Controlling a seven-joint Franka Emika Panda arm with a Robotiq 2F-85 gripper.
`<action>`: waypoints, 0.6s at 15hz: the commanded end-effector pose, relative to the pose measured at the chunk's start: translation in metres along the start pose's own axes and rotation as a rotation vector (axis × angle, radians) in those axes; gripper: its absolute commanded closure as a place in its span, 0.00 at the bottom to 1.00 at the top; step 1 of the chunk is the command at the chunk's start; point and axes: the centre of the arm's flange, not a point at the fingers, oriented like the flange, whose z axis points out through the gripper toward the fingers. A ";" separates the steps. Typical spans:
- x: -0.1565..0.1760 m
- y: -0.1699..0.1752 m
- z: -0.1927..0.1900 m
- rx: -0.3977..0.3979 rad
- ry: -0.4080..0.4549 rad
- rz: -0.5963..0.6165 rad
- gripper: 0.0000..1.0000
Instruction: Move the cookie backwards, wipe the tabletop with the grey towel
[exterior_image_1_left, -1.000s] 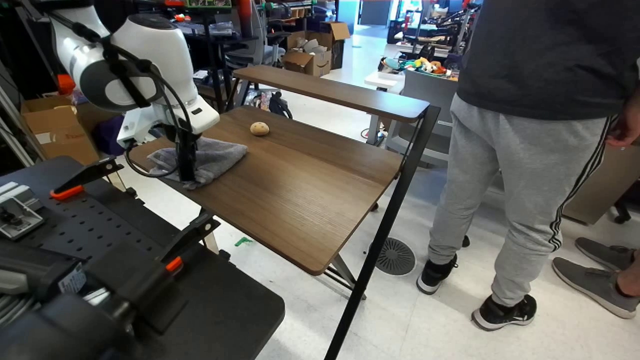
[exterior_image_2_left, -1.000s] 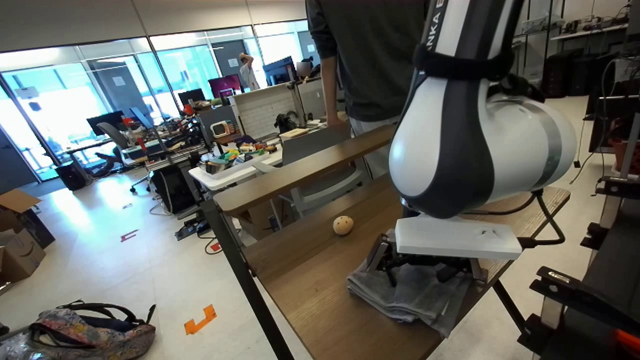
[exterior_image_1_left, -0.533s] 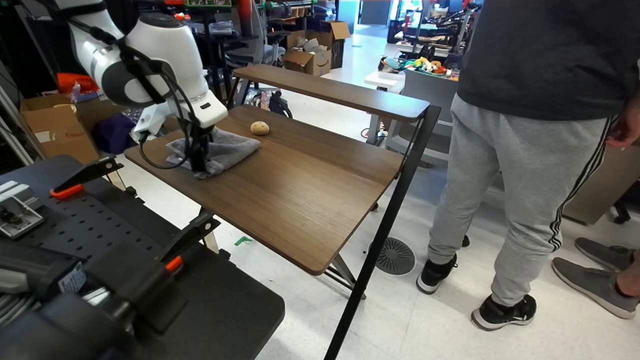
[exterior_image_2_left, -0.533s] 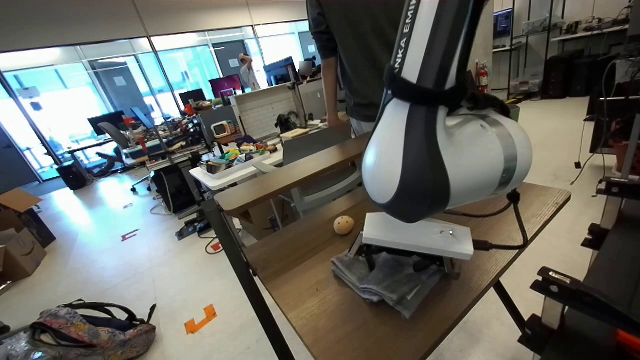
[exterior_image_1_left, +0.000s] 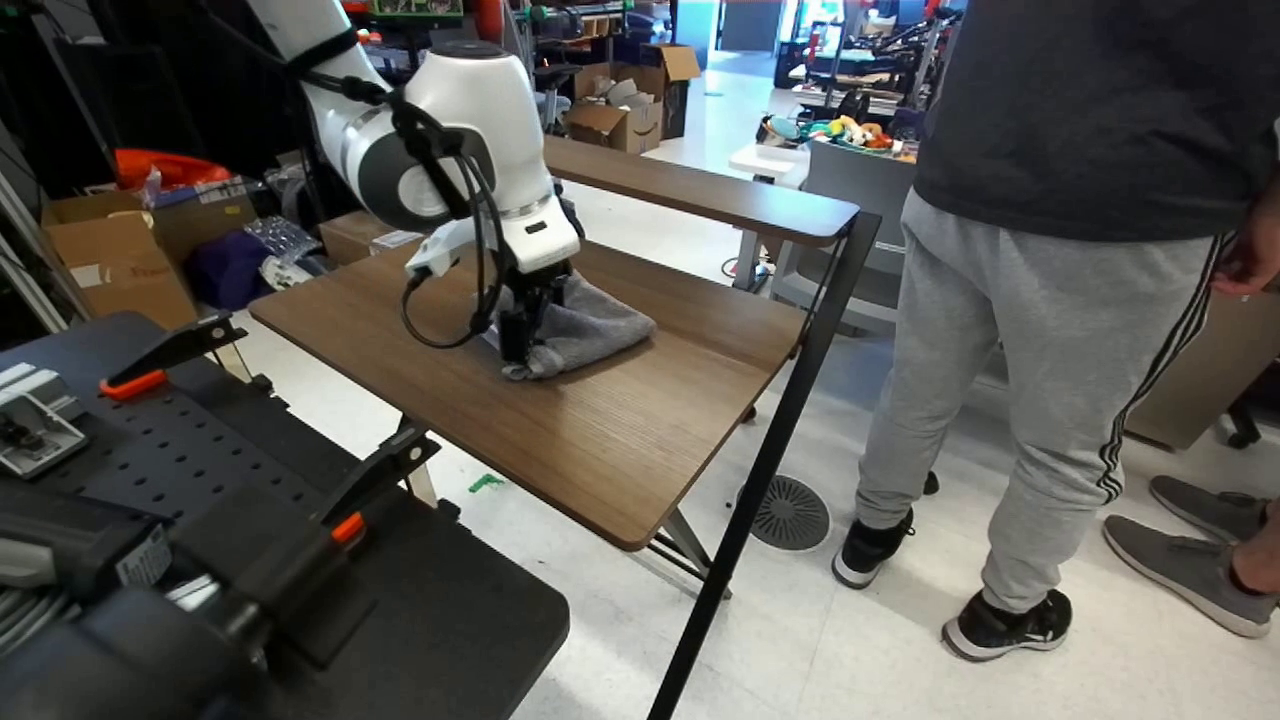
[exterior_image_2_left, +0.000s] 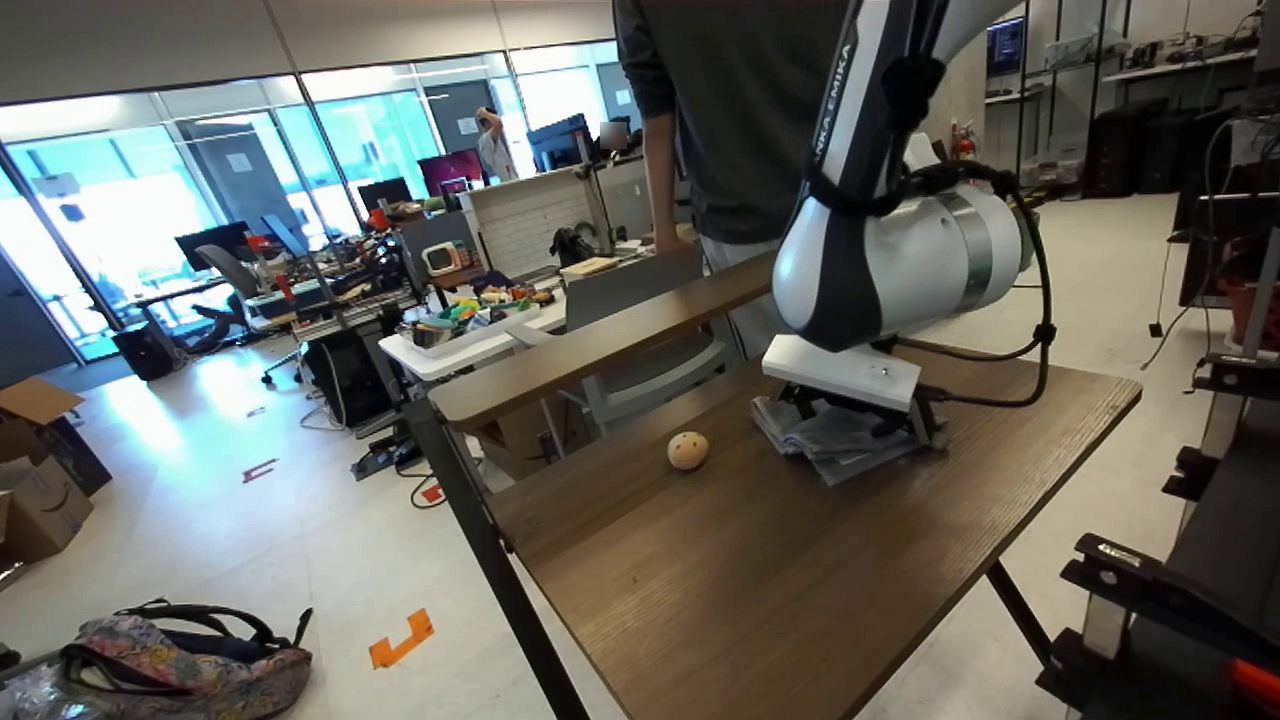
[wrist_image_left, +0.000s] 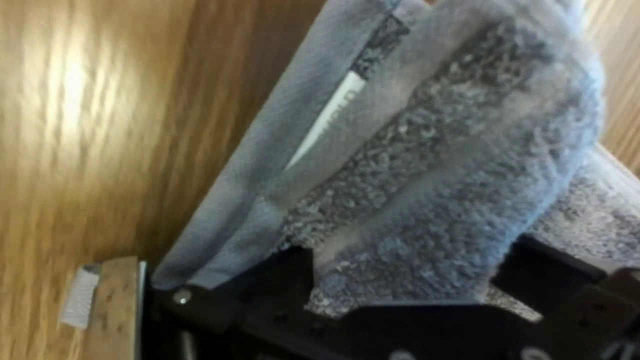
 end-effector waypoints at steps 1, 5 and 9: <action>0.066 -0.005 0.059 -0.037 0.066 0.188 0.00; 0.119 -0.030 0.069 -0.006 0.115 0.407 0.00; 0.133 -0.067 0.064 0.071 0.142 0.530 0.00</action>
